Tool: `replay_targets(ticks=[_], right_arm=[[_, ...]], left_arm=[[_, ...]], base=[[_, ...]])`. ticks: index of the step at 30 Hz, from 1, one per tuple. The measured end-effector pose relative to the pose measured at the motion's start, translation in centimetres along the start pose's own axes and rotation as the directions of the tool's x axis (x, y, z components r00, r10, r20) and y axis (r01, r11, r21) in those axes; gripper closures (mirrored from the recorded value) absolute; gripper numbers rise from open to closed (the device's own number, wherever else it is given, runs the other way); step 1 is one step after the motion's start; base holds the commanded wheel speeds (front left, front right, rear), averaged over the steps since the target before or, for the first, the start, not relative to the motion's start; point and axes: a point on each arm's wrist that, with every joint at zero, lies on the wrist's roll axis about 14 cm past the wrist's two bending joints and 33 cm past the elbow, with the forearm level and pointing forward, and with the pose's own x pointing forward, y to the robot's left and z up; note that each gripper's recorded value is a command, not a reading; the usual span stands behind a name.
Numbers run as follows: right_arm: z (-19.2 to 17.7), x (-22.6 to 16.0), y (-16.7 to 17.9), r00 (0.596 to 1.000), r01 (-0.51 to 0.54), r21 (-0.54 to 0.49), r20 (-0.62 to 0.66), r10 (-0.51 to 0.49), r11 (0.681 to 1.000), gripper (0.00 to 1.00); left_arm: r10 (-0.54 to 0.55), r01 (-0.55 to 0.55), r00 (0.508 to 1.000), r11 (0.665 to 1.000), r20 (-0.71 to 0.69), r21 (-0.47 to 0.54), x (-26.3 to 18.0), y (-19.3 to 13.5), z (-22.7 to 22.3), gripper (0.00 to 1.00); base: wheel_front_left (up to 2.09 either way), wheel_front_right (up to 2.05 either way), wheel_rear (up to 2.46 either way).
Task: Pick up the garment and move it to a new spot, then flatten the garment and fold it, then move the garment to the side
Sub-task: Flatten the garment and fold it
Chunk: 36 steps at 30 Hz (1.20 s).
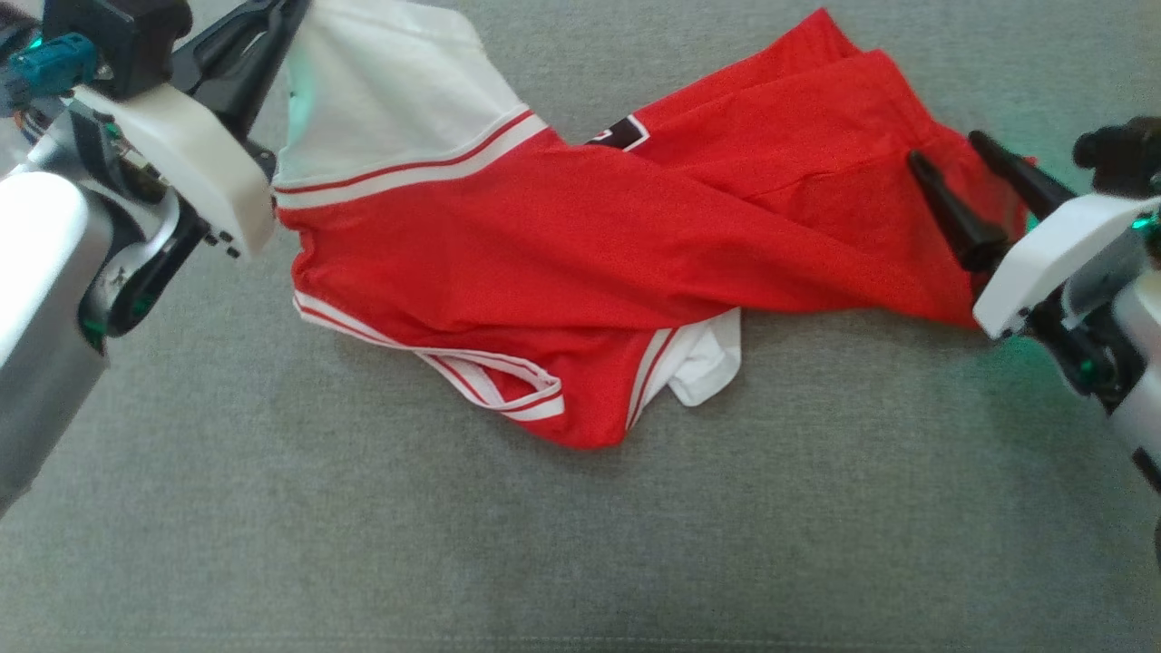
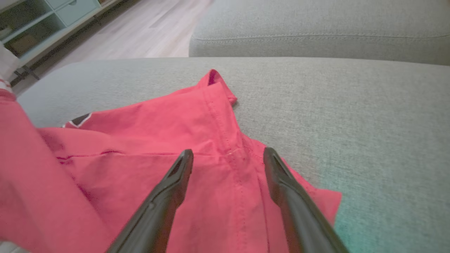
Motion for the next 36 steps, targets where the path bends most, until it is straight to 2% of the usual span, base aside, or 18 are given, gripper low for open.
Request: replay_targets(ticks=[7, 8, 10, 11, 15, 21, 24, 30, 36], right_arm=[[-1.0, 2.0, -0.5, 0.999, 0.001, -0.025, -0.052, -0.002, 1.000, 0.00], [-1.1, 2.1, -0.5, 0.998, -0.002, -0.026, -0.058, 0.000, 1.000, 0.22], [-1.1, 2.3, -0.1, 0.999, -0.013, -0.033, -0.051, 0.011, 0.999, 0.93], [-1.1, 2.3, 0.0, 0.999, -0.016, -0.033, -0.048, 0.014, 0.999, 1.00], [0.0, 1.8, -0.1, 1.000, -0.009, -0.041, 0.010, 0.009, 0.999, 1.00], [5.2, -1.0, -2.0, 0.986, 0.049, -0.069, 0.162, -0.037, 0.996, 1.00], [7.7, -3.4, -2.9, 0.972, 0.082, -0.076, 0.227, -0.063, 0.994, 1.00], [14.0, -10.0, -4.0, 0.910, 0.140, -0.079, 0.402, -0.097, 0.987, 1.00], [18.4, -17.9, -3.4, 0.842, 0.170, -0.120, 0.534, -0.080, 0.978, 1.00]], left_arm=[[-0.006, 0.006, 1.000, 1.000, 0.005, -0.001, -0.4, -0.3, 0.0, 1.00], [-0.004, 0.004, 1.000, 1.000, 0.005, -0.001, -0.5, -0.2, -0.1, 1.00], [0.004, -0.004, 1.000, 1.000, 0.008, -0.001, -0.7, -0.1, 0.1, 1.00], [0.004, -0.004, 1.000, 1.000, 0.011, 0.001, -0.8, -0.1, 0.2, 1.00], [0.004, -0.005, 0.999, 1.000, 0.036, 0.018, -1.4, -0.3, 1.0, 1.00], [-0.011, -0.004, 0.985, 0.997, 0.174, 0.083, -3.4, -1.2, 5.1, 1.00], [0.004, -0.038, 0.968, 0.990, 0.250, 0.132, -5.2, -1.1, 7.3, 1.00], [0.023, -0.113, 0.906, 0.975, 0.422, 0.189, -9.1, -1.2, 12.1, 1.00], [-0.027, -0.116, 0.858, 0.962, 0.512, 0.246, -12.6, -3.5, 15.4, 1.00]], base=[[0.00, 0.00, 0.00], [0.00, 0.00, 0.00], [0.00, 0.00, 0.00], [0.00, 0.00, 0.00], [0.00, 0.00, 0.00], [0.00, 0.00, 0.00], [0.00, 0.00, 0.00], [0.00, 0.00, 0.00], [0.00, 0.00, 0.00]])
